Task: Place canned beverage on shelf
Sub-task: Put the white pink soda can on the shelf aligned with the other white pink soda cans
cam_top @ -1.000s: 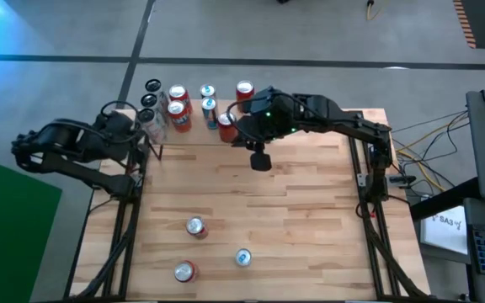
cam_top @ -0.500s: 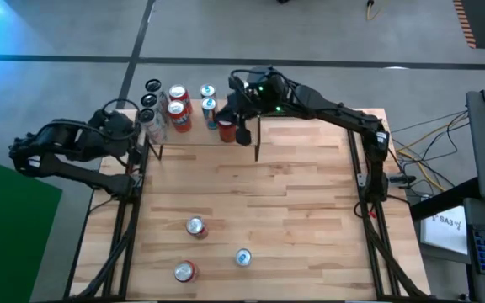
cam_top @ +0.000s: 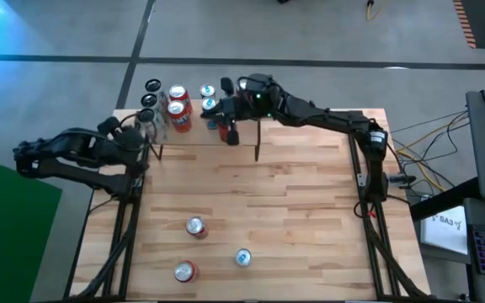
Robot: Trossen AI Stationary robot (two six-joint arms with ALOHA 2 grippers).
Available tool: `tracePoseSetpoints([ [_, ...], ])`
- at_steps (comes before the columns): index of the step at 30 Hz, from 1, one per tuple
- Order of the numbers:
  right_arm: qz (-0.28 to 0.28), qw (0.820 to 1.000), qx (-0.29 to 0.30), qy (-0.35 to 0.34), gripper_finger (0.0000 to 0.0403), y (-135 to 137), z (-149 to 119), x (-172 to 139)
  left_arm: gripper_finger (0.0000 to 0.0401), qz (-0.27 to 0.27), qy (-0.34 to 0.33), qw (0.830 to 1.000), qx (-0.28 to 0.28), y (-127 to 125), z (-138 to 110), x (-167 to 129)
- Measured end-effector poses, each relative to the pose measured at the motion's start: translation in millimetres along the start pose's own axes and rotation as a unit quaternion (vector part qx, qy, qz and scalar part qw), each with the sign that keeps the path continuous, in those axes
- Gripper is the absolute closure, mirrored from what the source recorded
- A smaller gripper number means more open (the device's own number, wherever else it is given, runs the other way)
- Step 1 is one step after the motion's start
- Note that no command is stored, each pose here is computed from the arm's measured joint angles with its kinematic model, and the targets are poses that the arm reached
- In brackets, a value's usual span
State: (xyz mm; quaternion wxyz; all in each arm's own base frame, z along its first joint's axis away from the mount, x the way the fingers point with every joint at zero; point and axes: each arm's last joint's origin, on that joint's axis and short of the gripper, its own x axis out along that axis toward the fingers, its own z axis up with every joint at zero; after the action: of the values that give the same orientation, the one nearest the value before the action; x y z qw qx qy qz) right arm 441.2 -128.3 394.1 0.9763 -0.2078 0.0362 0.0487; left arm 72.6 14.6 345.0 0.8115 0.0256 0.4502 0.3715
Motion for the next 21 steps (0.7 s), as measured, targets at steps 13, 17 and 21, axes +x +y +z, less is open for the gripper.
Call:
tracePoseSetpoints([
  [13, -0.017, 0.998, 0.047, -0.035, 0.0394, 3, -28, 31, 0.0401, 0.025, -0.077, 0.997, -0.009, 6, -1, -2],
  [17, -0.019, 0.998, 0.048, -0.033, 0.0394, 2, -37, 43, 0.0401, 0.036, -0.082, 0.996, -0.005, 8, -5, -1],
  [21, -0.020, 0.997, 0.058, -0.036, 0.0394, 1, -42, 54, 0.0401, 0.036, -0.083, 0.996, -0.005, 9, -11, 0],
])
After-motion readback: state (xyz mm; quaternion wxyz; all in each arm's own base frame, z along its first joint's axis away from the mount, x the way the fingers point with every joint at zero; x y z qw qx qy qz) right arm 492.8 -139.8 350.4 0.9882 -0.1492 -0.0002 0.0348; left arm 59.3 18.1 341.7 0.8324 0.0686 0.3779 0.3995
